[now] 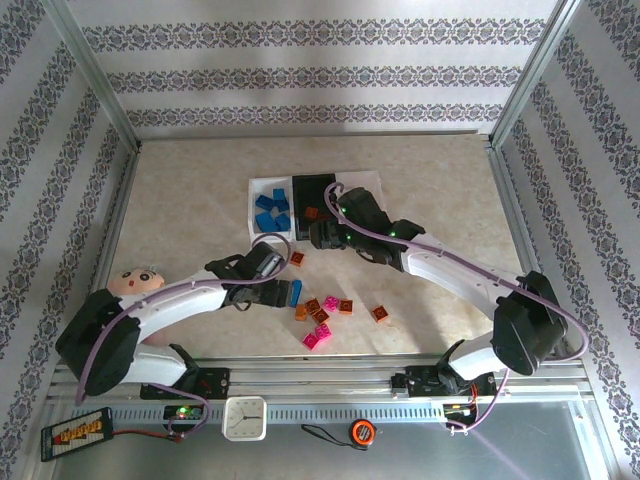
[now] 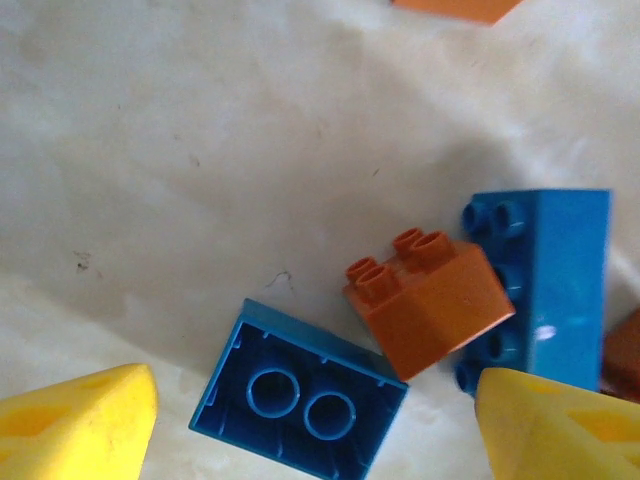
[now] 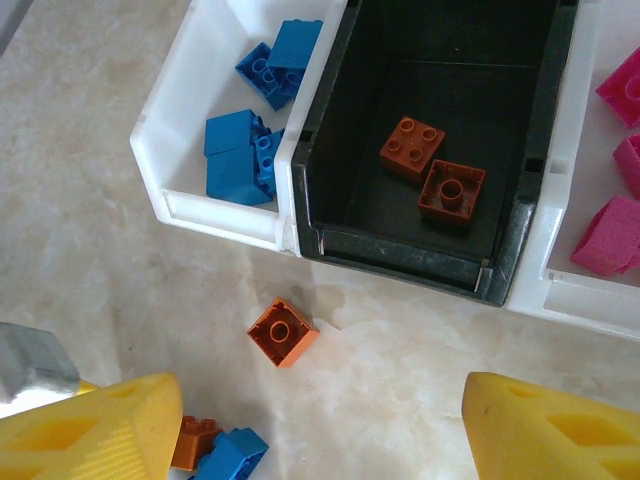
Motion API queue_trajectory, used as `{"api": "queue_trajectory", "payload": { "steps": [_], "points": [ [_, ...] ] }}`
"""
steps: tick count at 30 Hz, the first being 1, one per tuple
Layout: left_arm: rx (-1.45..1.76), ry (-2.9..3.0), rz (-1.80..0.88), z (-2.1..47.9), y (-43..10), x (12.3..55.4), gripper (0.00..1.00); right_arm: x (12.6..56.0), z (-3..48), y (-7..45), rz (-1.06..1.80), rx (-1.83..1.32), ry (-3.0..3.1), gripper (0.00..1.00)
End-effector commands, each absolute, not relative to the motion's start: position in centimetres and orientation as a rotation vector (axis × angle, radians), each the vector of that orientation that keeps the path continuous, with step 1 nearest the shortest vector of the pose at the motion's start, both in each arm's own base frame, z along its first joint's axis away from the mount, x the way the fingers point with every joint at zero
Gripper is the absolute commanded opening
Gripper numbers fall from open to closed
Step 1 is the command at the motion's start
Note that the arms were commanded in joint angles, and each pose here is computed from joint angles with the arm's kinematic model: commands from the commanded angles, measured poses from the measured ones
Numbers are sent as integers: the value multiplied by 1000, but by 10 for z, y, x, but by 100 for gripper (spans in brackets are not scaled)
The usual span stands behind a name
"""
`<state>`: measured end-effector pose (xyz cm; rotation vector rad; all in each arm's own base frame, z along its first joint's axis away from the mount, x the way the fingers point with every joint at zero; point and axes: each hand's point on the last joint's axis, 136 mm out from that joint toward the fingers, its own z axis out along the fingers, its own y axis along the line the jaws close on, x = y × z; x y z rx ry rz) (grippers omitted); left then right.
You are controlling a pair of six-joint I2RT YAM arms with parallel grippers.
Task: Sort the legos into containers by color
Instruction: Pick up the lego from the middle-left of the table, then place the lego in the container.
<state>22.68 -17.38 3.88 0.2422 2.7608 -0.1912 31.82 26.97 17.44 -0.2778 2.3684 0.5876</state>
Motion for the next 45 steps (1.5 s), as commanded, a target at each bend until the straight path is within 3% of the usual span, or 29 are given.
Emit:
{"api": "queue_trajectory", "payload": {
  "steps": [1,8,13,17,25,31,35,45],
  "points": [
    [315,2763,-71,36,-167,226,82,322,182,259,587,-221,2334,74],
    [364,2752,-93,26,-176,228,82,323,186,252,585,-200,2323,75],
    [384,2745,-121,21,-182,231,73,323,187,248,586,-188,2319,75],
    [387,2754,-131,21,-183,228,59,324,188,246,585,-181,2318,75],
    [303,2643,-177,73,-175,233,52,323,189,238,583,-154,2311,76],
    [177,2475,-243,143,-169,288,52,319,188,229,580,-130,2309,76],
    [85,2422,-283,164,-164,341,52,314,183,225,579,-118,2319,76],
    [-17,2493,-197,135,-150,438,51,300,169,216,574,-119,2353,76]
  ]
}}
